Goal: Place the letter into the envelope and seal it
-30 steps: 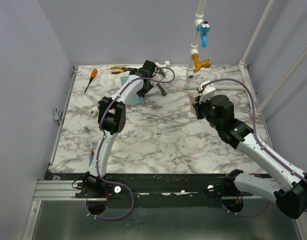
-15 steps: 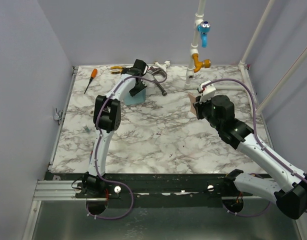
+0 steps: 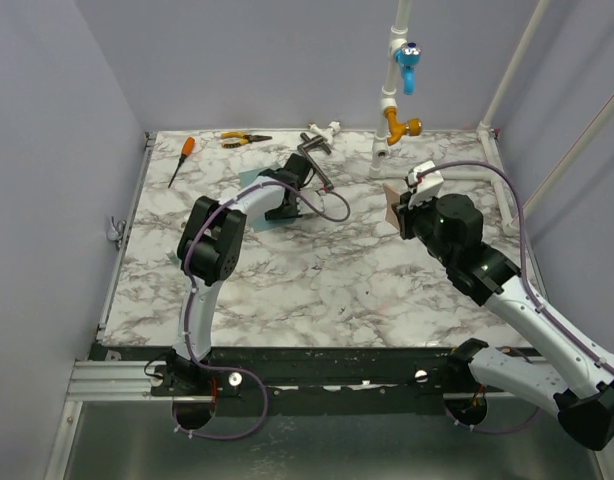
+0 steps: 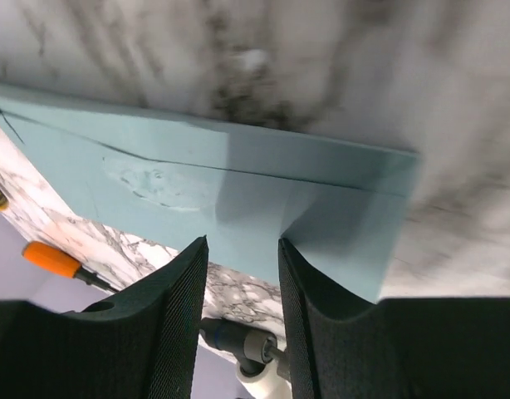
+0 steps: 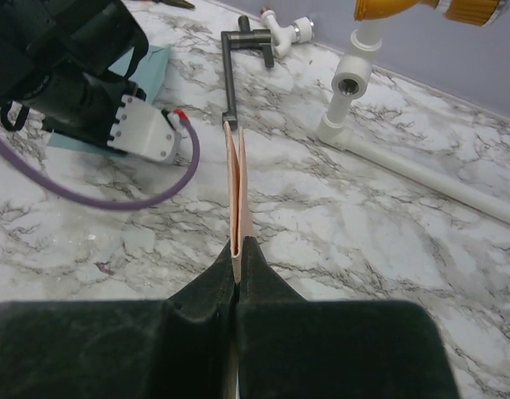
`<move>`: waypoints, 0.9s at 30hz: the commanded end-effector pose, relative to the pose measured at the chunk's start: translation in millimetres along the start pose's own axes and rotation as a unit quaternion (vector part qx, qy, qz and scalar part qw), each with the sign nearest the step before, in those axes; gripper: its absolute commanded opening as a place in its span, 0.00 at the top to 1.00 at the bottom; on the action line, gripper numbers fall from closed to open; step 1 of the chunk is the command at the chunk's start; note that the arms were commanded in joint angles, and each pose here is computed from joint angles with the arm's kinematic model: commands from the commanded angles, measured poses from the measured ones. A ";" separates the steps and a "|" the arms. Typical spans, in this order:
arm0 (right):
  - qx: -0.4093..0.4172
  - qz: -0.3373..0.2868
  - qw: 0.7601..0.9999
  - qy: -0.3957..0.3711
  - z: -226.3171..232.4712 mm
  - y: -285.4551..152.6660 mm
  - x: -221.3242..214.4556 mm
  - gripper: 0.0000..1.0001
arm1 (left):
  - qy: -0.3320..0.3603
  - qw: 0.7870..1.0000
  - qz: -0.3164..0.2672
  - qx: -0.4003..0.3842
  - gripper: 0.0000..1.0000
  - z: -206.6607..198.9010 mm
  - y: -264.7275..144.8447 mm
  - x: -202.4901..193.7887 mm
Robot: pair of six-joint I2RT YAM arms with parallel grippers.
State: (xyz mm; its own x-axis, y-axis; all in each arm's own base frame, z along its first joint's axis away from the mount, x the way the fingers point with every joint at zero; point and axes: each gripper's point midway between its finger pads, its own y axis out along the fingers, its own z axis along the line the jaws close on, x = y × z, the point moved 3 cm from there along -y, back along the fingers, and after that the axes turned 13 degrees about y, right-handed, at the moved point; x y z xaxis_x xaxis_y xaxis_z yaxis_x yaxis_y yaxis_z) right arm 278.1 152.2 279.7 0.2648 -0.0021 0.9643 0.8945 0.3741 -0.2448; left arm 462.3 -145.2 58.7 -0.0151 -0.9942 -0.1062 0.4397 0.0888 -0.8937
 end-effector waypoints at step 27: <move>0.015 -0.042 0.999 0.028 -0.4 -37.1 25.1 0.99 | -0.509 0.843 -0.173 0.030 0.01 67.8 -112.7 90.2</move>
State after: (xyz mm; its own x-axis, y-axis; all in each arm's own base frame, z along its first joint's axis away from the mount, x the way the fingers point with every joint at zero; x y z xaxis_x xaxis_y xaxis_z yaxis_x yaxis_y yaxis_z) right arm 254.5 138.5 308.2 0.2055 -0.0787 0.9755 0.9072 0.3892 -0.1597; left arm 460.0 -268.1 227.4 0.2626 -0.7584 0.5966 0.6595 -0.3103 -0.6847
